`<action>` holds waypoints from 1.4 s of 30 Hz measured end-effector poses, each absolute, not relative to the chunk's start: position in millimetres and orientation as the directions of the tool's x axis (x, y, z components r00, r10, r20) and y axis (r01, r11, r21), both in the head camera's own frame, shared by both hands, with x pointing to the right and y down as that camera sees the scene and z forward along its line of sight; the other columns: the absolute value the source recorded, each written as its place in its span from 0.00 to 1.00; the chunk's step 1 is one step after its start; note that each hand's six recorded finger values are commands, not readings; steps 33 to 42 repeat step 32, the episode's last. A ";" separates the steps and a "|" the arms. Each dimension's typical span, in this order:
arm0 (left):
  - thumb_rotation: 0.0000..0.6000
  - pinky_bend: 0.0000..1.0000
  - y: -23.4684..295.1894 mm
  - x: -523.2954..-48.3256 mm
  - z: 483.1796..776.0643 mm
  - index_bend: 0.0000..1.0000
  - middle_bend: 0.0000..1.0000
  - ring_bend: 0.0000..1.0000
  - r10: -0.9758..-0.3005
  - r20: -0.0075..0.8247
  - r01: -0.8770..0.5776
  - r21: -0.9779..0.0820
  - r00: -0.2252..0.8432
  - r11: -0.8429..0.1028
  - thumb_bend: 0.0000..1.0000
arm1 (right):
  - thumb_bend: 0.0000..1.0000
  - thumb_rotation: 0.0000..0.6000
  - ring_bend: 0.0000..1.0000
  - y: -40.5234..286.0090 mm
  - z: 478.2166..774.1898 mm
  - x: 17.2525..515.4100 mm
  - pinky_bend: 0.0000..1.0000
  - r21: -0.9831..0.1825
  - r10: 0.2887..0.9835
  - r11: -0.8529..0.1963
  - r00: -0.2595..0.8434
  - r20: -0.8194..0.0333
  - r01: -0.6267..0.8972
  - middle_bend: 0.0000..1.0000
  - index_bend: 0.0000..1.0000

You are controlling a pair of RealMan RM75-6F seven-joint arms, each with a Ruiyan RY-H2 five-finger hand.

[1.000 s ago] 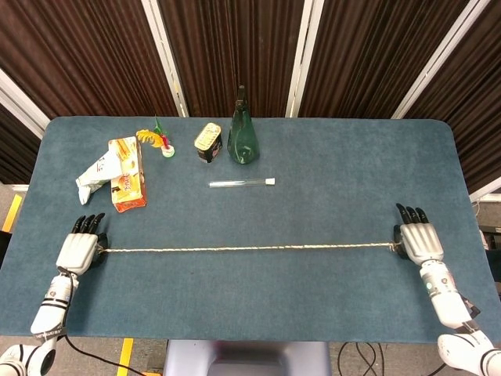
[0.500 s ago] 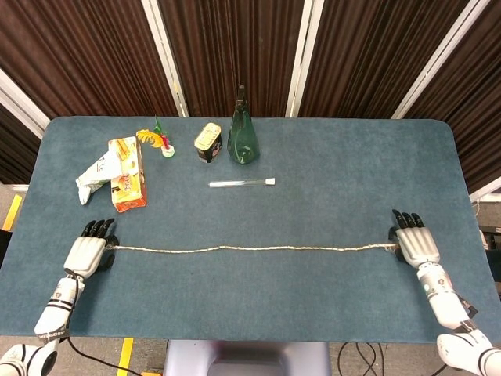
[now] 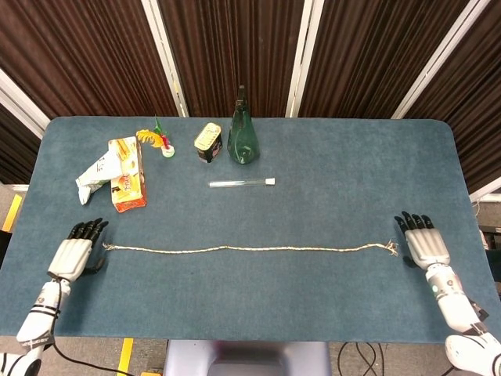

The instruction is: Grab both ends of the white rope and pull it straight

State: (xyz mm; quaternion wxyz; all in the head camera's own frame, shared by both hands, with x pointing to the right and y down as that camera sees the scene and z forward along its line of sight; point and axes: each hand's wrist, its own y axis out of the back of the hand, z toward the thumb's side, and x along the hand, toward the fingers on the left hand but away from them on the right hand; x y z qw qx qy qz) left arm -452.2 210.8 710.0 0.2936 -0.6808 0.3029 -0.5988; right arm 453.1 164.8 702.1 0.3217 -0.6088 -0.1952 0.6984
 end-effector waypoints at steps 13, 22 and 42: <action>1.00 0.02 226.6 -449.6 622.9 0.00 0.00 0.00 -0.859 0.498 -0.130 -0.850 0.119 -0.510 0.39 | 0.35 1.00 0.00 185.6 593.4 453.4 0.00 -0.869 0.871 -0.489 0.012 -0.491 -0.075 0.00 0.00; 1.00 0.02 256.7 -453.4 588.5 0.00 0.00 0.00 -0.867 0.491 -0.065 -0.865 0.084 -0.497 0.39 | 0.33 1.00 0.00 239.4 536.3 443.9 0.00 -0.920 0.916 -0.392 0.077 -0.393 -0.026 0.00 0.00; 1.00 0.02 254.5 -456.0 584.4 0.00 0.00 0.00 -0.872 0.483 -0.061 -0.871 0.082 -0.488 0.39 | 0.33 1.00 0.00 250.8 536.4 446.3 0.00 -0.906 0.905 -0.421 0.051 -0.423 -0.048 0.00 0.00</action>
